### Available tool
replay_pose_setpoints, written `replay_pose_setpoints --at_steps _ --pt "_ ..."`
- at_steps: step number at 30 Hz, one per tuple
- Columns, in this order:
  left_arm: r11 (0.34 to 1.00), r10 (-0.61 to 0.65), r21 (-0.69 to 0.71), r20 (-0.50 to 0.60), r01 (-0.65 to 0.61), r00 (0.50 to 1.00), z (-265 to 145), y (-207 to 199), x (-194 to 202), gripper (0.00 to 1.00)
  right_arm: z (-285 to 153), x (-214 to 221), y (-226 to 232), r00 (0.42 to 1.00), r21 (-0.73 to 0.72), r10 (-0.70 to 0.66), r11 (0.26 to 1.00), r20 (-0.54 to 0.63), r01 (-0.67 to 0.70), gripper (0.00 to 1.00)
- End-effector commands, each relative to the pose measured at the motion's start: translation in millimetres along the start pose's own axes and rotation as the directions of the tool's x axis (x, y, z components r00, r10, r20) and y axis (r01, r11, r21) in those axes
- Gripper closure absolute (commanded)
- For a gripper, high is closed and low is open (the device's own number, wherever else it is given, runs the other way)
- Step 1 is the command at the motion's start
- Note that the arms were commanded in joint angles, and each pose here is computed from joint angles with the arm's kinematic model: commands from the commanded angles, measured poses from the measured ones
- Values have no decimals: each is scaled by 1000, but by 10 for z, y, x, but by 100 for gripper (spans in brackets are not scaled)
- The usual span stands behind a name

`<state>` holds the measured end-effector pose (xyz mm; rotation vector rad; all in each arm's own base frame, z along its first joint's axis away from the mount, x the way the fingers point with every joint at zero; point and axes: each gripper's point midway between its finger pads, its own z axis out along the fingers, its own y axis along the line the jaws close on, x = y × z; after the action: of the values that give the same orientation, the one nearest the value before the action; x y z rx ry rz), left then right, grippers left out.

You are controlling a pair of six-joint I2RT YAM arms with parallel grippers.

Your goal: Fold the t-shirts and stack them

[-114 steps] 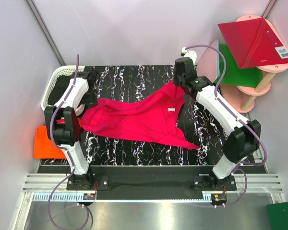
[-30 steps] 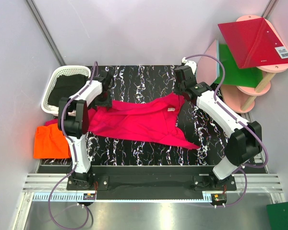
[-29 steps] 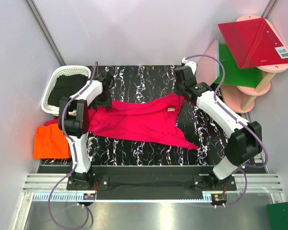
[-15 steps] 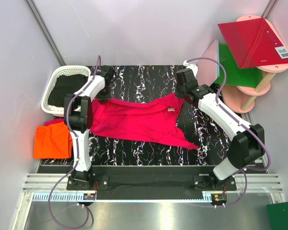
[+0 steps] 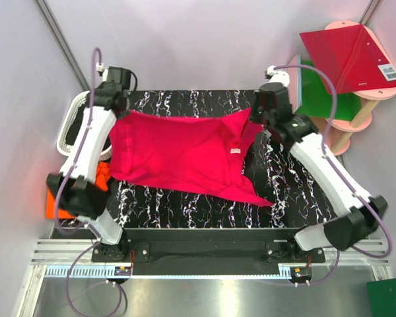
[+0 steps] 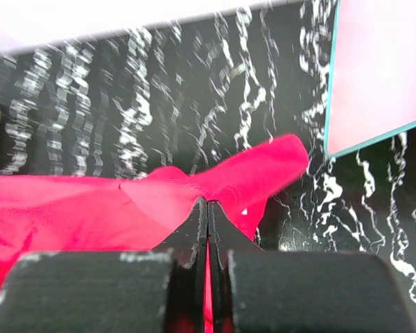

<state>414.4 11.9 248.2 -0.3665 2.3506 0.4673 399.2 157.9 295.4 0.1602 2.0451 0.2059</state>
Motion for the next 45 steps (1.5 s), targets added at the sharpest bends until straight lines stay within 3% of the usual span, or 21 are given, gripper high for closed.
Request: replay_pose_setpoints --at_steps 1,10,13,17,20,24,25,28,29,30,32,33,36,38,39,41,42,44,45 --pt "990 -141 -2 142 143 980 -668 495 -74 100 -729 -569 11 987 -91 11 996 158 4 100" --pt "954 -292 156 313 254 904 -1705 1187 565 100 -1917 -529 -173 978 -236 32 972 208 19 100" --pt "916 -387 263 386 302 837 -2083 1372 627 100 -2257 -622 -253 968 -271 61 962 245 8 100" --pt "840 -532 418 501 347 683 -2787 1769 540 100 -2780 -909 -287 934 -352 110 936 340 18 100" --pt "824 -556 467 561 320 613 -3142 1959 431 100 -3123 -1155 -280 895 -409 158 912 418 31 100" --pt "816 -568 498 595 294 568 -3355 2006 215 100 -3183 -1313 -314 869 -382 141 923 474 58 100" --pt "818 -564 497 594 290 575 -3331 1962 162 100 -3151 -1391 -349 852 -352 145 935 503 49 100" --pt "849 -504 463 561 256 656 -3015 1615 -57 100 -2785 -1453 -428 840 -211 66 976 538 59 100" --pt "864 -459 452 522 223 719 -2778 1355 -126 100 -2608 -1413 -409 850 -177 33 982 526 71 100" --pt "864 -446 460 507 206 737 -2697 1224 -193 100 -2487 -1421 -403 852 -144 12 987 524 75 100" --pt "856 -403 493 451 154 796 -2500 871 -300 100 -2149 -1397 -268 866 -122 -19 988 500 92 100" --pt "851 -399 505 445 144 802 -2463 786 -354 100 -2043 -1362 -180 875 -143 -19 985 484 100 100" --pt "870 -342 477 399 126 851 -2193 583 -365 100 -1500 -985 137 942 -215 -40 970 334 117 100" --pt "893 -306 429 354 138 884 -1933 502 -252 100 -1092 -460 313 985 -268 -85 956 149 123 98" --pt "899 -292 417 337 136 895 -1855 475 -196 100 -1046 -196 499 991 -374 -120 918 53 132 93" --pt "916 -256 377 294 134 921 -1650 426 -40 100 -865 370 627 969 -455 -198 884 -146 112 84" --pt "923 -247 360 274 140 929 -1586 425 28 100 -915 574 743 948 -534 -229 842 -221 79 67" --pt "934 -236 323 245 151 940 -1451 428 158 100 -890 965 773 893 -570 -301 819 -333 63 54" --pt "937 -232 313 235 153 944 -1412 425 197 100 -922 1120 821 865 -604 -338 795 -371 51 41"
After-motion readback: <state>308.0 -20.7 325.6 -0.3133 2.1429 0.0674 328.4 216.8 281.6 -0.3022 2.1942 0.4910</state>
